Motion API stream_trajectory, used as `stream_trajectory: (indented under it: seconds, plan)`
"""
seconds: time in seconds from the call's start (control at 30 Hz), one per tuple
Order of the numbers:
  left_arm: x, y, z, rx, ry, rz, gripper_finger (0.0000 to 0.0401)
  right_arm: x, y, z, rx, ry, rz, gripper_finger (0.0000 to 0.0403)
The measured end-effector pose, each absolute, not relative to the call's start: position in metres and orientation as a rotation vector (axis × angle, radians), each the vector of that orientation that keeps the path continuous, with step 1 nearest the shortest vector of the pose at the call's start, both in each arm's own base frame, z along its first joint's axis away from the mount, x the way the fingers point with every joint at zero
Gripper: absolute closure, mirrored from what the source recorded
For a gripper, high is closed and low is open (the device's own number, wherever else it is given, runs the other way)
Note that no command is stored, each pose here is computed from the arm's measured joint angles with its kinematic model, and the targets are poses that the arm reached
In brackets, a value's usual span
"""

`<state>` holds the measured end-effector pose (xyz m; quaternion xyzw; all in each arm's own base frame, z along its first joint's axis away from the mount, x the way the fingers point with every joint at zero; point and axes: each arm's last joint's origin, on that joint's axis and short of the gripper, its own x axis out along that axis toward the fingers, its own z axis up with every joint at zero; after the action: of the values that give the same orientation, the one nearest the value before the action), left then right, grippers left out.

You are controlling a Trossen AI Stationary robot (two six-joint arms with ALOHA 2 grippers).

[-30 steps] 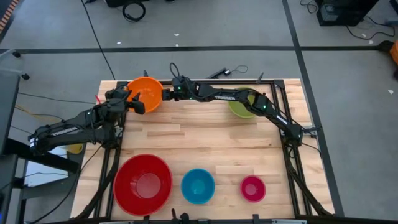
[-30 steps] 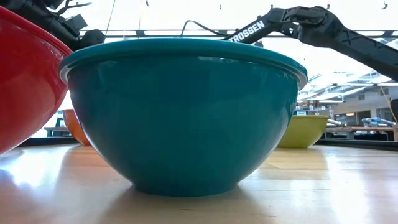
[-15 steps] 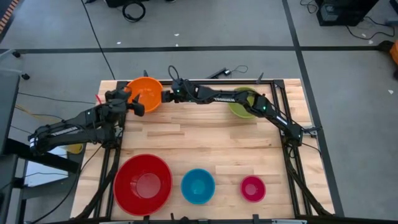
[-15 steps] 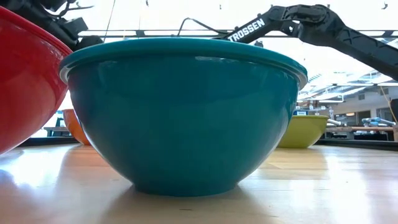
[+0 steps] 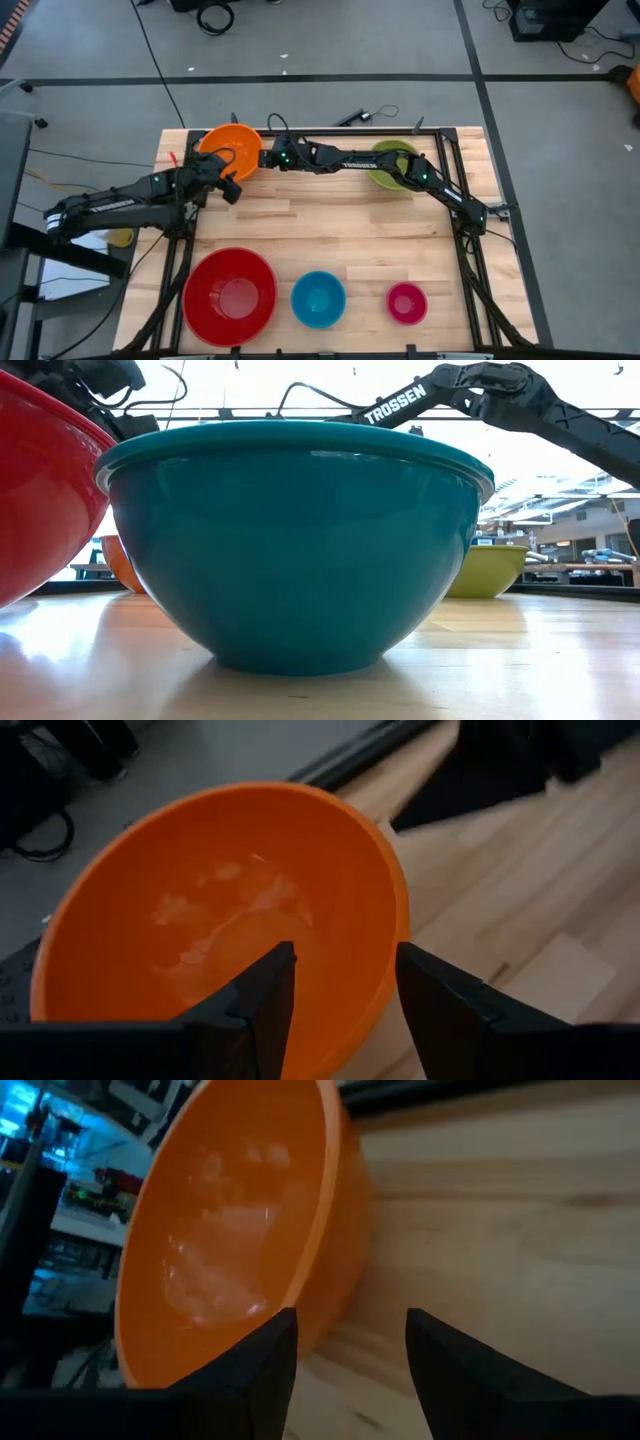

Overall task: Nest bowls inside each other
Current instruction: Stack the orange bowl on top of the red bowl

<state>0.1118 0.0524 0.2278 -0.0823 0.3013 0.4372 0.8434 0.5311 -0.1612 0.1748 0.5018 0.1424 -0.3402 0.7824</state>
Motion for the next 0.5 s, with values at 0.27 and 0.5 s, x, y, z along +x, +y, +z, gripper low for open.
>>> stream_trajectory:
  seconds: [0.27,0.5]
  plan:
    - [0.145,0.063,0.215,0.065,0.784,0.828,0.0225,0.531,-0.163,0.176,1.078,0.3,-0.724,0.0211]
    - [0.163,0.069,0.195,0.068,0.886,0.819,0.0225,0.531,-0.163,0.176,1.046,0.31,-0.716,0.0211]
